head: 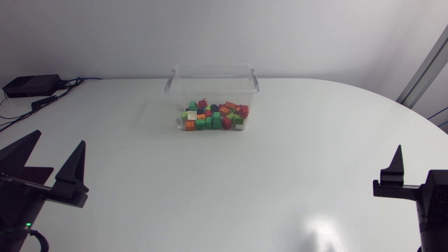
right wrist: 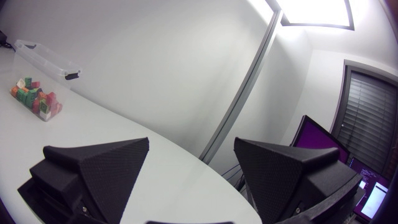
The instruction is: Place the duplo bricks in the container
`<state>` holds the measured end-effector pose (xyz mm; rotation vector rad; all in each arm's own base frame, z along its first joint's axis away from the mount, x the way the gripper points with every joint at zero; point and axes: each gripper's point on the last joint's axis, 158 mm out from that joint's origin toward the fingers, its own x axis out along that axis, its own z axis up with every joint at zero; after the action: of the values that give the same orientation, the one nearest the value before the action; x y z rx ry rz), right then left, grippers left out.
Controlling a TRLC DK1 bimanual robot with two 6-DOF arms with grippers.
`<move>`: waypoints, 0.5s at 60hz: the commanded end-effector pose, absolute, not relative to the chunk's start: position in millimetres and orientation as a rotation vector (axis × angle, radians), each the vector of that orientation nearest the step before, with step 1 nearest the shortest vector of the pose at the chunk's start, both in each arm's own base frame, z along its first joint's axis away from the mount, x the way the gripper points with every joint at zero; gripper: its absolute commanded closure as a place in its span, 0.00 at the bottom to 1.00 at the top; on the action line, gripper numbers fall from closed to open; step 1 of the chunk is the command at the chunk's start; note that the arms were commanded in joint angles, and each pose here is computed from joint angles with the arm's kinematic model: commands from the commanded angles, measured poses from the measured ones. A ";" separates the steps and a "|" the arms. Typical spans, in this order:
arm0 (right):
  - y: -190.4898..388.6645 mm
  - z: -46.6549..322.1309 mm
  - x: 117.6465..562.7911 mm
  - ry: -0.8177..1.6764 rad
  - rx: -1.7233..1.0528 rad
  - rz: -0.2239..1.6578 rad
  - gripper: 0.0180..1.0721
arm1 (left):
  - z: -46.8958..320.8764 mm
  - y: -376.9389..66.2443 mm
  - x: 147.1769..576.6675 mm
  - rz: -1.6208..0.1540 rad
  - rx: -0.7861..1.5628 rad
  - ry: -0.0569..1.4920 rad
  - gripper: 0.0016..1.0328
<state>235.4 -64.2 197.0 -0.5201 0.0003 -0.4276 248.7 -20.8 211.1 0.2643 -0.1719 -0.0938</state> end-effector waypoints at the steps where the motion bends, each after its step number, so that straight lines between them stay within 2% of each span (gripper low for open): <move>1: -69.4 187.1 235.2 0.018 -0.517 -0.446 0.05 | 199.1 -21.6 250.3 -0.100 0.236 -0.151 0.05; 9: -80.8 185.9 231.9 0.036 -0.522 -0.490 0.05 | 198.7 -23.1 250.2 -0.107 0.235 -0.150 0.05; 30: -79.0 169.7 234.2 0.083 -0.476 -0.461 0.05 | 187.6 -19.5 251.8 -0.099 0.159 -0.100 0.05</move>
<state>232.6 -79.7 182.9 -0.5019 0.0651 -0.4706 250.0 -20.2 201.6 0.2079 -0.1312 -0.0971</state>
